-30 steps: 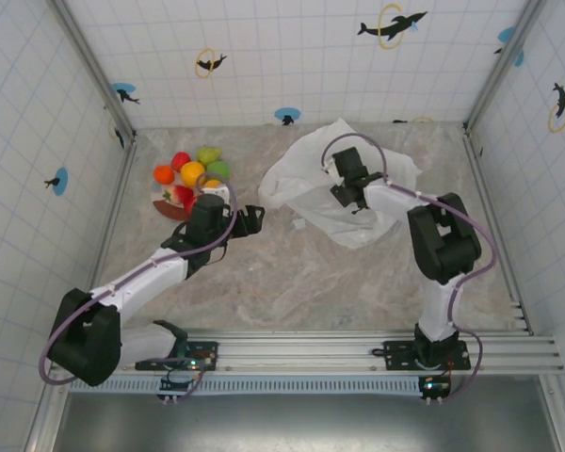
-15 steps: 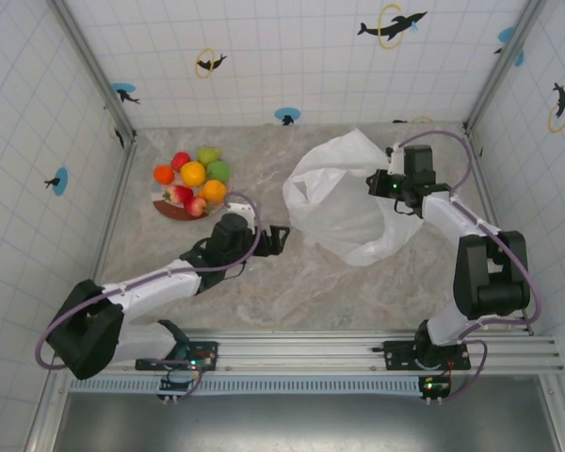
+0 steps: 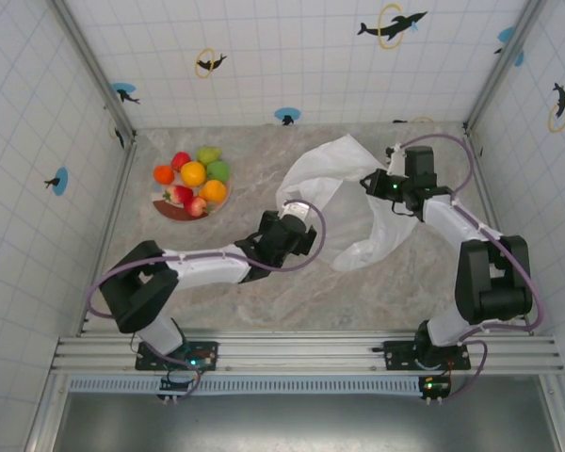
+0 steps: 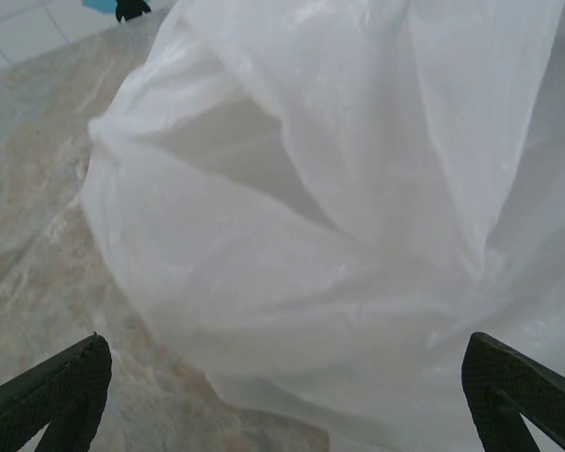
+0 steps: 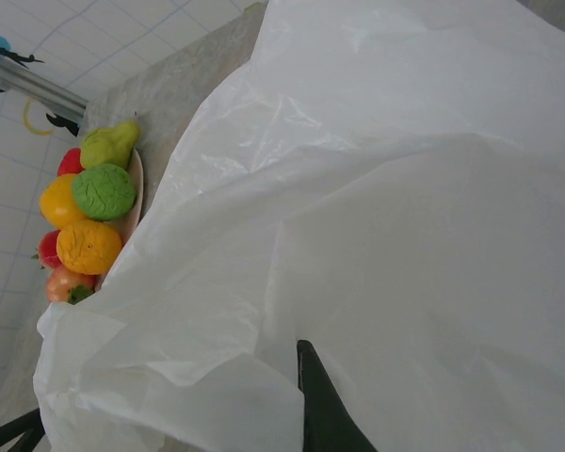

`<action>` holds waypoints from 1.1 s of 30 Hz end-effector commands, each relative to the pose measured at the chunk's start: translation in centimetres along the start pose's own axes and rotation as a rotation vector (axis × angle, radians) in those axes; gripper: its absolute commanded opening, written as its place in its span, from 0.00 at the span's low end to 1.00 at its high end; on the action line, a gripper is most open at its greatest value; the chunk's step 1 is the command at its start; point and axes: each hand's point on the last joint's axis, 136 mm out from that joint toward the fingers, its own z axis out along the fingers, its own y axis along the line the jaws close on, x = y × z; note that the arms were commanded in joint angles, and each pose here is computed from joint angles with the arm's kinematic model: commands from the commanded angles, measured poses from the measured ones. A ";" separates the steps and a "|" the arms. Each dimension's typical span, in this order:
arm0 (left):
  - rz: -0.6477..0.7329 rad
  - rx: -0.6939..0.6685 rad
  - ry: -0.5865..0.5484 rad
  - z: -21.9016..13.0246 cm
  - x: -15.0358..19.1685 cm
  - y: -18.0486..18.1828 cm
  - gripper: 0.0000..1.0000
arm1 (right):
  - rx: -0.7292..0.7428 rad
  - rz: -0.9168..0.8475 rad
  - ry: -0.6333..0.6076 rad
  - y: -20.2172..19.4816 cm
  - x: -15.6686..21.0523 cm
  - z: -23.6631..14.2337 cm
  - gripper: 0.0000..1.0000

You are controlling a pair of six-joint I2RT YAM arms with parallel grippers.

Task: Place the fruits into the plastic bag

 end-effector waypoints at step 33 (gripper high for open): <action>-0.096 0.456 -0.201 -7.1 -9.0 -3.8 0.00 | 0.365 -0.810 -0.212 3.1 4.4 -4.2 0.48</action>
